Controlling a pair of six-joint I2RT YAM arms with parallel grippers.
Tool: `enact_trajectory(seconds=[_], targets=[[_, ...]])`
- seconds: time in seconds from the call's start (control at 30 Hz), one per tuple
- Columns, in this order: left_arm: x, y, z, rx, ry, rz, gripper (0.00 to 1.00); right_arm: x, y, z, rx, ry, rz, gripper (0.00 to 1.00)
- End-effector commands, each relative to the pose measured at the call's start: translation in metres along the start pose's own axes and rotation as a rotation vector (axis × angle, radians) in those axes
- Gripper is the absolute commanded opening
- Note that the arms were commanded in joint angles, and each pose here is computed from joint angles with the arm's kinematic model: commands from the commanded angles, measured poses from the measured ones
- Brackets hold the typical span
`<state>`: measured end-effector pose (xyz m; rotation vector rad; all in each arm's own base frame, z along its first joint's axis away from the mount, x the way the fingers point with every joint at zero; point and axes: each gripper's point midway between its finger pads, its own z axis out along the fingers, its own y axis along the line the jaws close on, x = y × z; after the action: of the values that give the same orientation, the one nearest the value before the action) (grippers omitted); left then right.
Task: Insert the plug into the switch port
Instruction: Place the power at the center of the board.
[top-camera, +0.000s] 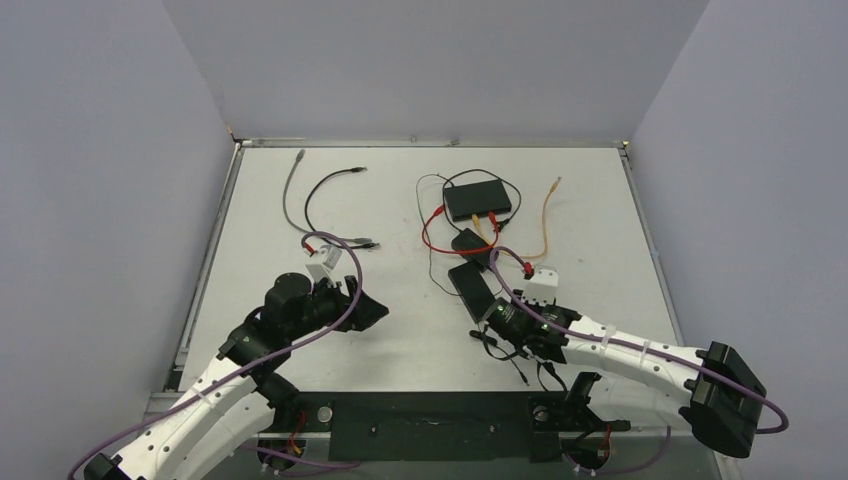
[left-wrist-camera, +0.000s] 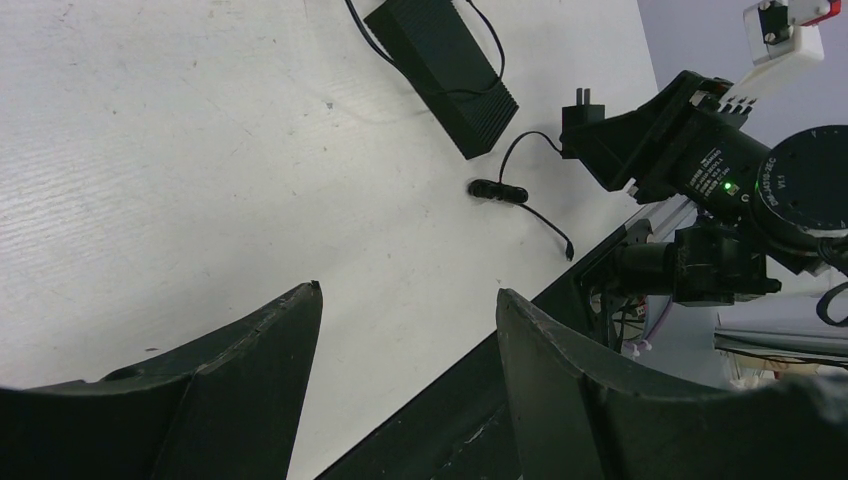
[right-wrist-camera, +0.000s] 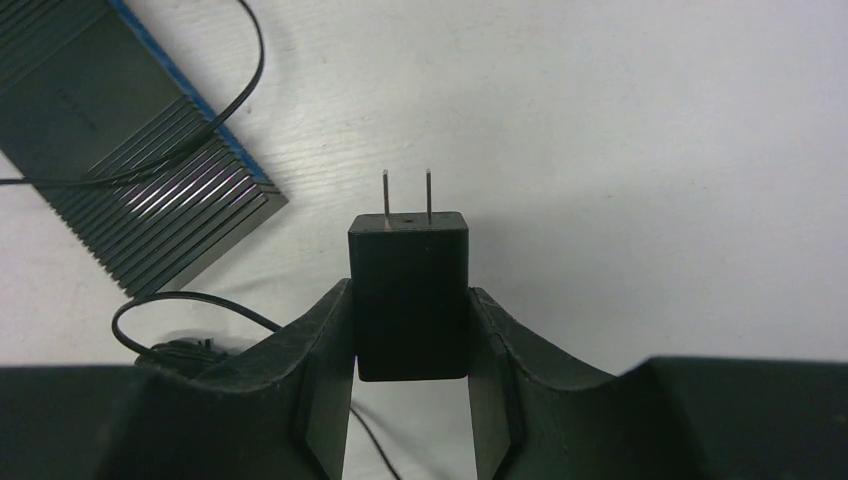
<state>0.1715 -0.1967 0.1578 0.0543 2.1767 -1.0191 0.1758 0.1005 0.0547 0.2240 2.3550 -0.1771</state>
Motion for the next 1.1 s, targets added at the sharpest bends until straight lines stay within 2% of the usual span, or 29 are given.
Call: enact_trajectory(seconds=[0.0,0.1,0.53,0.63,0.7,0.9,1.07], targets=[[-0.019,-0.019,-0.002,0.067,-0.058,0.031,0.62,-0.005,-0.011,0.009,0.056,-0.004,0.046,0.04],[-0.018,-0.020,-0.002,0.075,-0.053,0.031,0.62,-0.005,-0.016,0.015,0.078,0.003,0.065,0.15],[-0.015,-0.021,-0.002,0.088,-0.040,0.035,0.62,0.002,-0.016,0.024,0.095,0.050,0.064,0.42],[-0.014,-0.022,-0.003,0.090,-0.036,0.035,0.62,-0.001,-0.016,0.024,0.091,0.049,0.068,0.55],[-0.014,-0.022,-0.003,0.093,-0.033,0.035,0.62,-0.005,-0.013,0.022,0.081,0.045,0.069,0.59],[-0.015,-0.025,-0.006,0.096,-0.030,0.041,0.62,-0.026,-0.004,0.009,0.021,0.014,0.044,0.61],[-0.015,-0.026,-0.008,0.093,-0.024,0.045,0.62,-0.041,0.005,-0.011,-0.101,0.000,0.003,0.60]])
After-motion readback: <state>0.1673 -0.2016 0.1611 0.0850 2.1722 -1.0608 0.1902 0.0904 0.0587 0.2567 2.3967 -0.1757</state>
